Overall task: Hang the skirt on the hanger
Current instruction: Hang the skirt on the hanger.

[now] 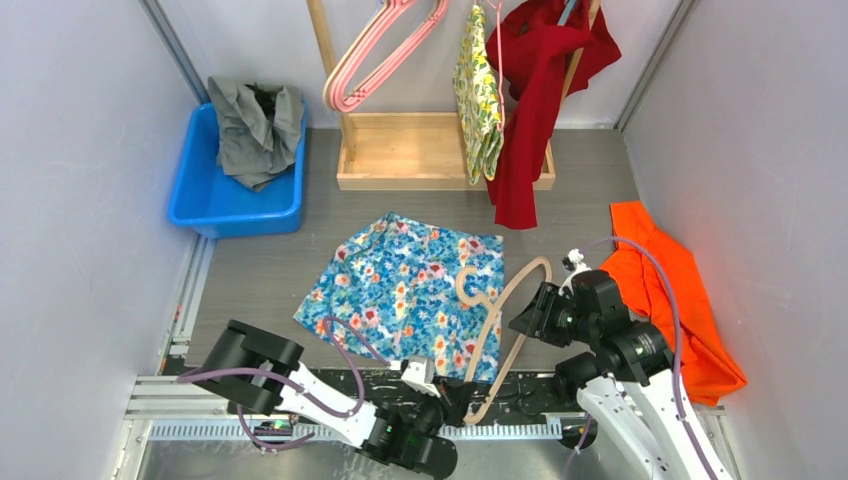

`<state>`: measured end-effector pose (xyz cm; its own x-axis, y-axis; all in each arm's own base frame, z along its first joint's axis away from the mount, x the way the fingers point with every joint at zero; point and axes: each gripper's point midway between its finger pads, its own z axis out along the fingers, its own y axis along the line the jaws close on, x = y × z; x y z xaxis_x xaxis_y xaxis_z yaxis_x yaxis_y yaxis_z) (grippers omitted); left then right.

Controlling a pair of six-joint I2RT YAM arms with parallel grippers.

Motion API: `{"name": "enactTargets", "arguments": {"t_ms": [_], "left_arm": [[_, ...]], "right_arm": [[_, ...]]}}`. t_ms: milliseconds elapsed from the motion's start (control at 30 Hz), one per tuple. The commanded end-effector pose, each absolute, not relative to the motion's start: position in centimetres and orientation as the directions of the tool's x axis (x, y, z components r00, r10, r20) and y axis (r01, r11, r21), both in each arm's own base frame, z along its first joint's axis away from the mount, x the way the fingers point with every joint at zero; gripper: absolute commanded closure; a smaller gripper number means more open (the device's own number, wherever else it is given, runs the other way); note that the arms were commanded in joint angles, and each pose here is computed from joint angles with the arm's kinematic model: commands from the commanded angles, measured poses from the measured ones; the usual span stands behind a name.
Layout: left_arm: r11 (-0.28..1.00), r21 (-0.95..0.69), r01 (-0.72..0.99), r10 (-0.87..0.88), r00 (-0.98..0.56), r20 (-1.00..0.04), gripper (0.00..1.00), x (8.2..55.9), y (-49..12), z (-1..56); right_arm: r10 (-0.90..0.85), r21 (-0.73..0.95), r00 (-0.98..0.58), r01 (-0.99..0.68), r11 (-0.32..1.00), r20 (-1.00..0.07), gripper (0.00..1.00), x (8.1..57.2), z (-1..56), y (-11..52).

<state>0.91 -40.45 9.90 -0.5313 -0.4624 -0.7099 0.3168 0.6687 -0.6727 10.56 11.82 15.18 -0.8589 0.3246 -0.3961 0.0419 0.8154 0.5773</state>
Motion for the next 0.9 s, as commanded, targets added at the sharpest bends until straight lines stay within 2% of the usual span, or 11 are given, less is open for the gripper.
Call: {"name": "enactTargets", "arguments": {"t_ms": [0, 233, 433, 867], "left_arm": [[0.707, -0.656, 0.264, -0.52, -0.436, -0.735, 1.0, 2.3, -38.4, 9.7], [0.722, -0.652, 0.231, -0.516, -0.447, -0.731, 1.0, 2.6, -37.4, 7.1], [0.713, -0.66, 0.236, -0.488, -0.509, -0.709, 1.0, 2.6, -38.1, 5.3], [0.708, -0.649, 0.279, -0.415, -0.579, -0.702, 1.0, 1.9, -40.4, 4.0]], "right_arm": [[0.454, 0.625, -0.781, 0.106, 0.774, -0.429, 0.54, 11.6, 15.5, 11.3], [0.476, 0.594, -0.797, 0.189, 0.782, -0.373, 0.58, 12.3, 11.0, 11.2], [0.496, 0.598, -0.793, 0.216, 0.772, -0.355, 0.58, 13.3, 9.5, 11.7], [0.442, 0.565, -0.827, 0.19, 0.803, -0.349, 0.53, 14.3, 8.4, 13.4]]}}
